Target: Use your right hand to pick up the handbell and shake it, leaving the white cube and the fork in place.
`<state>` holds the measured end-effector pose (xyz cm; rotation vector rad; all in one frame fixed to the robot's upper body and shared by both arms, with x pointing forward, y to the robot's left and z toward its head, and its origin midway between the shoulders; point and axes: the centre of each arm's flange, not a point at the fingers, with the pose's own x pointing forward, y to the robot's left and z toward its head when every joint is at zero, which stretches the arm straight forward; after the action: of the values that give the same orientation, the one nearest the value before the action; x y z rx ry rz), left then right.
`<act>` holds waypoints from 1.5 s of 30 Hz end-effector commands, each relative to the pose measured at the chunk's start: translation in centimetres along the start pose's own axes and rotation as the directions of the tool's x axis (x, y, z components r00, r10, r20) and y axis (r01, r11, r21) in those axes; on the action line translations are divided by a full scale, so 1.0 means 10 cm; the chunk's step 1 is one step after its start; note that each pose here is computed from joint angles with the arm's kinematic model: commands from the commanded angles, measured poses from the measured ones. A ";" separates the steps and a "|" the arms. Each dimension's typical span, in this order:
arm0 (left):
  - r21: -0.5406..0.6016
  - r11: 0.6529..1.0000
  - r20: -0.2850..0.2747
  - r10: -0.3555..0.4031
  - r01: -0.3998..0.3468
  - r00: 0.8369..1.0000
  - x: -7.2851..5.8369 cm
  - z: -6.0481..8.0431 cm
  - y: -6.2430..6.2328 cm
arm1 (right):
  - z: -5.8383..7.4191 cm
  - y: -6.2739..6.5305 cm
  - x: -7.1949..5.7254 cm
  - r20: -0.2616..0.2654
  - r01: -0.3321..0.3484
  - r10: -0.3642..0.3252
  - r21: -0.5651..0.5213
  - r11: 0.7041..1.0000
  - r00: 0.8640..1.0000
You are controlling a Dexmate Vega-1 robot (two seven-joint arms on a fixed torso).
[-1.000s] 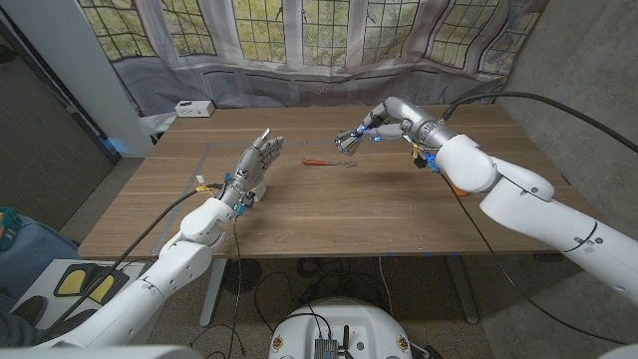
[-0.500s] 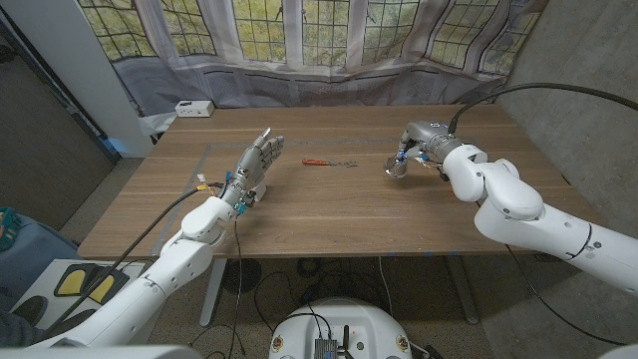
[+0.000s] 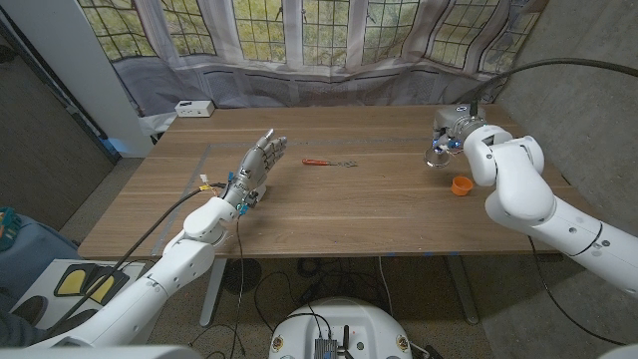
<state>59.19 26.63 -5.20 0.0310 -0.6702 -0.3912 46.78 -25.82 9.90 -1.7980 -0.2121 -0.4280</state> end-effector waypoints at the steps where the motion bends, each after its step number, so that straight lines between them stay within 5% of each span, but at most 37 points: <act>1: -0.013 1.000 0.006 -0.004 0.004 1.000 -0.04 -0.03 -0.06 | -0.40 -0.70 -0.41 -0.299 0.174 -0.356 -0.497 0.850 0.885; 7: -0.016 1.000 0.006 -0.002 0.003 1.000 -0.06 -0.04 -0.08 | -0.41 -0.76 -0.48 -0.313 0.166 -0.383 -0.545 0.822 0.869; 16: -0.014 1.000 0.003 -0.004 0.004 1.000 -0.08 -0.05 -0.09 | -0.45 -0.76 -0.54 -0.316 0.163 -0.367 -0.521 0.838 0.875; 23: -0.014 1.000 0.004 -0.001 0.001 1.000 -0.10 -0.05 -0.08 | -0.52 -0.76 -0.53 -0.320 0.148 -0.269 -0.356 0.923 0.908; 29: -0.012 1.000 0.006 0.002 -0.002 1.000 -0.12 -0.03 -0.06 | -0.61 -0.73 -0.50 -0.279 0.094 -0.119 -0.101 0.990 0.953; 38: -0.012 1.000 0.012 0.008 -0.007 1.000 -0.13 -0.01 -0.03 | -0.62 -0.62 -0.50 -0.177 0.062 -0.036 0.142 0.988 0.984; 45: -0.011 1.000 0.016 0.010 -0.010 1.000 -0.12 0.03 -0.03 | -0.49 -0.49 -0.48 -0.060 0.033 -0.015 0.305 0.952 0.998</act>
<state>58.28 26.61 -6.11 0.0170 -0.6787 -0.3908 38.86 -29.39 15.05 -1.6847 -0.1442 -0.6648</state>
